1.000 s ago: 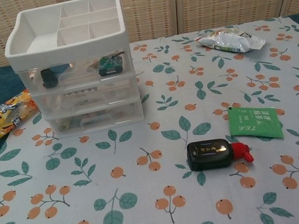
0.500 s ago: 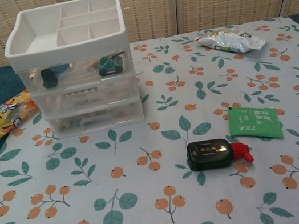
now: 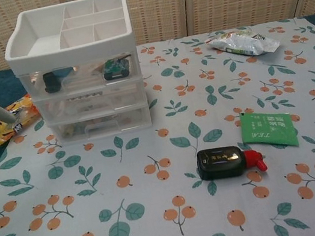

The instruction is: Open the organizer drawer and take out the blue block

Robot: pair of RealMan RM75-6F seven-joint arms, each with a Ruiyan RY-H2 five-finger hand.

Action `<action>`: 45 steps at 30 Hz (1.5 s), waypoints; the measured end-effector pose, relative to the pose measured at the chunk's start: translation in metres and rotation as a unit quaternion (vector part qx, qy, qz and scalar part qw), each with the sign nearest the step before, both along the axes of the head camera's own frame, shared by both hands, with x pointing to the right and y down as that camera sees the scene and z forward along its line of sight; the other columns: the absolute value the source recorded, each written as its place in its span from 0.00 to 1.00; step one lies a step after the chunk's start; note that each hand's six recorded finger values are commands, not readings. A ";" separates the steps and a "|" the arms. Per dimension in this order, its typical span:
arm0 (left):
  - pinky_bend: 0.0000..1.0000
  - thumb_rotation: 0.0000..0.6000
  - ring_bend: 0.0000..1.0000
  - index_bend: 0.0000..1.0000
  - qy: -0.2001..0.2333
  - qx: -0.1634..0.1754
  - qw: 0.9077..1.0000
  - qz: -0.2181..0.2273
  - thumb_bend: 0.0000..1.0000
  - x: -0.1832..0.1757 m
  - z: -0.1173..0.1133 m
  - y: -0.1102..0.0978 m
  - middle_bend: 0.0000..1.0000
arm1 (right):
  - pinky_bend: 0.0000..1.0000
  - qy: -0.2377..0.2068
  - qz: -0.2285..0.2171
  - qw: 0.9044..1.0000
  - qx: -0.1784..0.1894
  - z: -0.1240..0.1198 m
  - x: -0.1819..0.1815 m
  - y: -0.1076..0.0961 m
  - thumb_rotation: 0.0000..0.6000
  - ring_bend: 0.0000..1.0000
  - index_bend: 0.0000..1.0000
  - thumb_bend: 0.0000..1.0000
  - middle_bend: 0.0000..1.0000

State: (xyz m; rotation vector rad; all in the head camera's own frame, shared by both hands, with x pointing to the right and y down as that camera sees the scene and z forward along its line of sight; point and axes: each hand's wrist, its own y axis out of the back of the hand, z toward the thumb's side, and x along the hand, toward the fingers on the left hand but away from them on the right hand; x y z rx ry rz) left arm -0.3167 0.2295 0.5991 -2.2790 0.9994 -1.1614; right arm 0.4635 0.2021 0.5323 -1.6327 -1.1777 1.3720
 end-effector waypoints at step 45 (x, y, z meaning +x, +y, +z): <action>1.00 1.00 0.90 0.06 0.295 -0.253 0.891 -0.233 0.49 0.129 0.063 -0.026 0.86 | 0.06 0.016 0.011 1.000 0.013 -0.010 0.002 -0.005 1.00 0.00 0.00 0.13 0.13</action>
